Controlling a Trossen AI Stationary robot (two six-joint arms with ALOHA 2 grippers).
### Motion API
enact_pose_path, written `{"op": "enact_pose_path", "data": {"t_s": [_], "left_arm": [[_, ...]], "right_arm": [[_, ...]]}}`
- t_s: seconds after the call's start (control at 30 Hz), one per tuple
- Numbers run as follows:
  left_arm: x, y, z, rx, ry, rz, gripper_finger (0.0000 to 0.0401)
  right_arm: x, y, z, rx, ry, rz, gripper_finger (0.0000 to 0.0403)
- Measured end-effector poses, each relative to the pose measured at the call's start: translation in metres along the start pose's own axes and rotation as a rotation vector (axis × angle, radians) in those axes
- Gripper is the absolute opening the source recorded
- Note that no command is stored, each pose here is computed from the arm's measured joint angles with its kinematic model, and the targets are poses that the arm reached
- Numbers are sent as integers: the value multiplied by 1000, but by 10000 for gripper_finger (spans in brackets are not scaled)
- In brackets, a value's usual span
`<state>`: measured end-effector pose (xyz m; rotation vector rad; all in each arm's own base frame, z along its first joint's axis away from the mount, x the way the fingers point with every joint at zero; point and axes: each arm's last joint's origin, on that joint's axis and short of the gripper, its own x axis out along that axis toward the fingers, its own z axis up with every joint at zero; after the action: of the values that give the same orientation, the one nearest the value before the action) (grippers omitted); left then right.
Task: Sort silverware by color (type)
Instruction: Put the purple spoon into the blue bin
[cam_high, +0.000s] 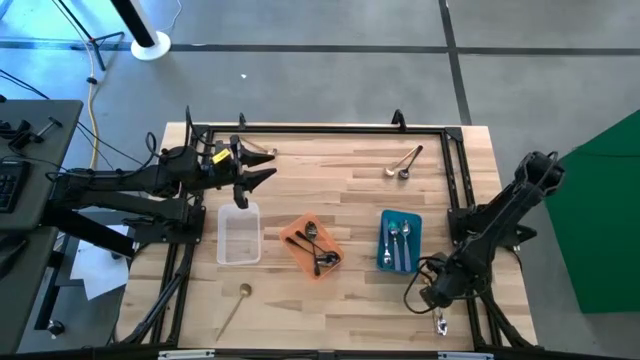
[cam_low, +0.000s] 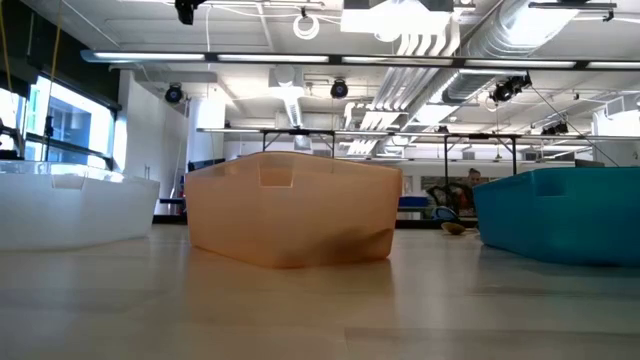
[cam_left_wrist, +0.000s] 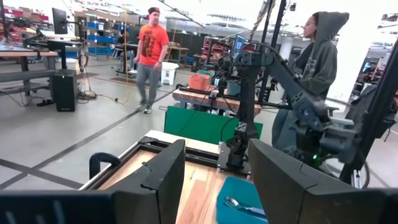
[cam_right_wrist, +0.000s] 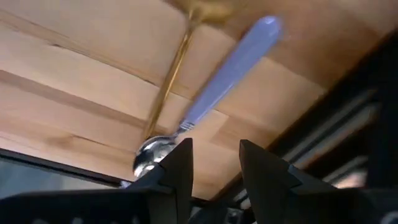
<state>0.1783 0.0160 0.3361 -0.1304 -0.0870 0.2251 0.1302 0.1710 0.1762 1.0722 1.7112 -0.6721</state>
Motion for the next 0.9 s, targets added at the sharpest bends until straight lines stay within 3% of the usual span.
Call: {"op": "enact_pose_path", "data": {"t_s": [0.23, 0.53, 0.77, 0.9], "left_arm": [[0, 0, 1, -3, -6, -1, 165], [0, 0, 3, -6, -29, 12, 165], [0, 0, 3, -6, -29, 18, 165], [0, 0, 3, -7, -29, 18, 165]], "right_arm": [[32, -4, 14, 39, 96, 155, 114], [33, -12, 18, 39, 89, 66, 114], [33, -15, 22, -38, -24, 65, 114], [33, -17, 23, -1, -29, 41, 114]]}}
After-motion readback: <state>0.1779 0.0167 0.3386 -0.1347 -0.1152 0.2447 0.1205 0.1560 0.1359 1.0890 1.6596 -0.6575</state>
